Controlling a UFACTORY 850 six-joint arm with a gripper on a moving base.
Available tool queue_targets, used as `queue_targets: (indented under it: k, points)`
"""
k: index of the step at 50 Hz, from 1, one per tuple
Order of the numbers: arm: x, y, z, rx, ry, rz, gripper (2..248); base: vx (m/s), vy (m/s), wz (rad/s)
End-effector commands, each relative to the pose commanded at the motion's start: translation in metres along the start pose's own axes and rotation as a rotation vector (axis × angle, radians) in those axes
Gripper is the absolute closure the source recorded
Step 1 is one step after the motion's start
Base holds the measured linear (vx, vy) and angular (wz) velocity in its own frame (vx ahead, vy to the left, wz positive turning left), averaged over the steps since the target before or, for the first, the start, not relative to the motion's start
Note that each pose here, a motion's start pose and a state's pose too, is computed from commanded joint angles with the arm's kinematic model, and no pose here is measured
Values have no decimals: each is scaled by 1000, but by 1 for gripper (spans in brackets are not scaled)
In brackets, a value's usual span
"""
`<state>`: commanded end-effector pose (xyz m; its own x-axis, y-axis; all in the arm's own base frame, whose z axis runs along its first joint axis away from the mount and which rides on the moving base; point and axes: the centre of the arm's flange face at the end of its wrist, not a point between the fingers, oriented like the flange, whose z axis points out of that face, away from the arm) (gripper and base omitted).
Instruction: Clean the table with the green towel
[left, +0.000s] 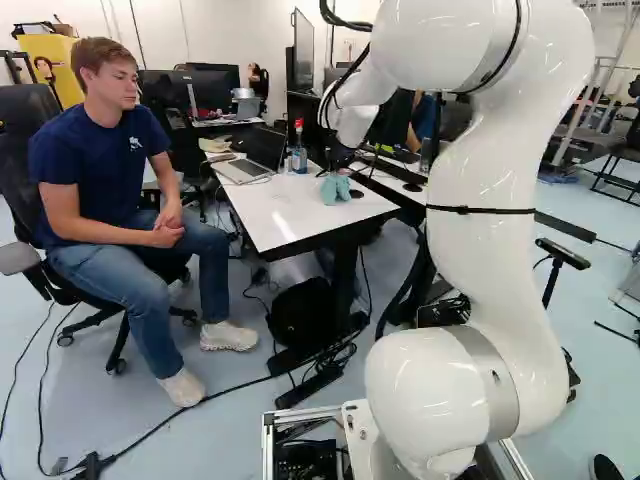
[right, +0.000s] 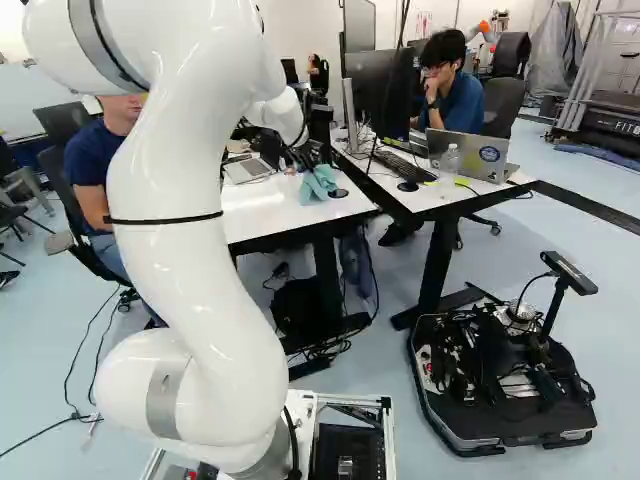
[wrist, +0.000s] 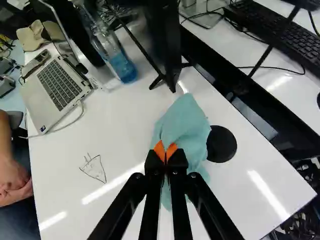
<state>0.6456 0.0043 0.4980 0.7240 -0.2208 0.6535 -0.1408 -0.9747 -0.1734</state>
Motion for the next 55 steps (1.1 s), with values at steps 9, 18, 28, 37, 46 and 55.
queue_targets:
  k: [9, 18, 28, 37, 46, 55]
  points:
    - [1, -16, 6, 17, 1, -18, 226, 0, 0, 0]
    - [3, -33, 12, 34, 2, -35, 226, 0, 0, 0]
    - [2, -50, 17, 52, 2, -54, 226, 0, 0, 0]
    - [2, -66, 20, 68, 1, -71, 226, 0, 0, 0]
    - [0, -82, 24, 84, 1, -88, 226, 0, 0, 0]
    - [-1, -98, 27, 100, 1, -104, 226, 0, 0, 0]
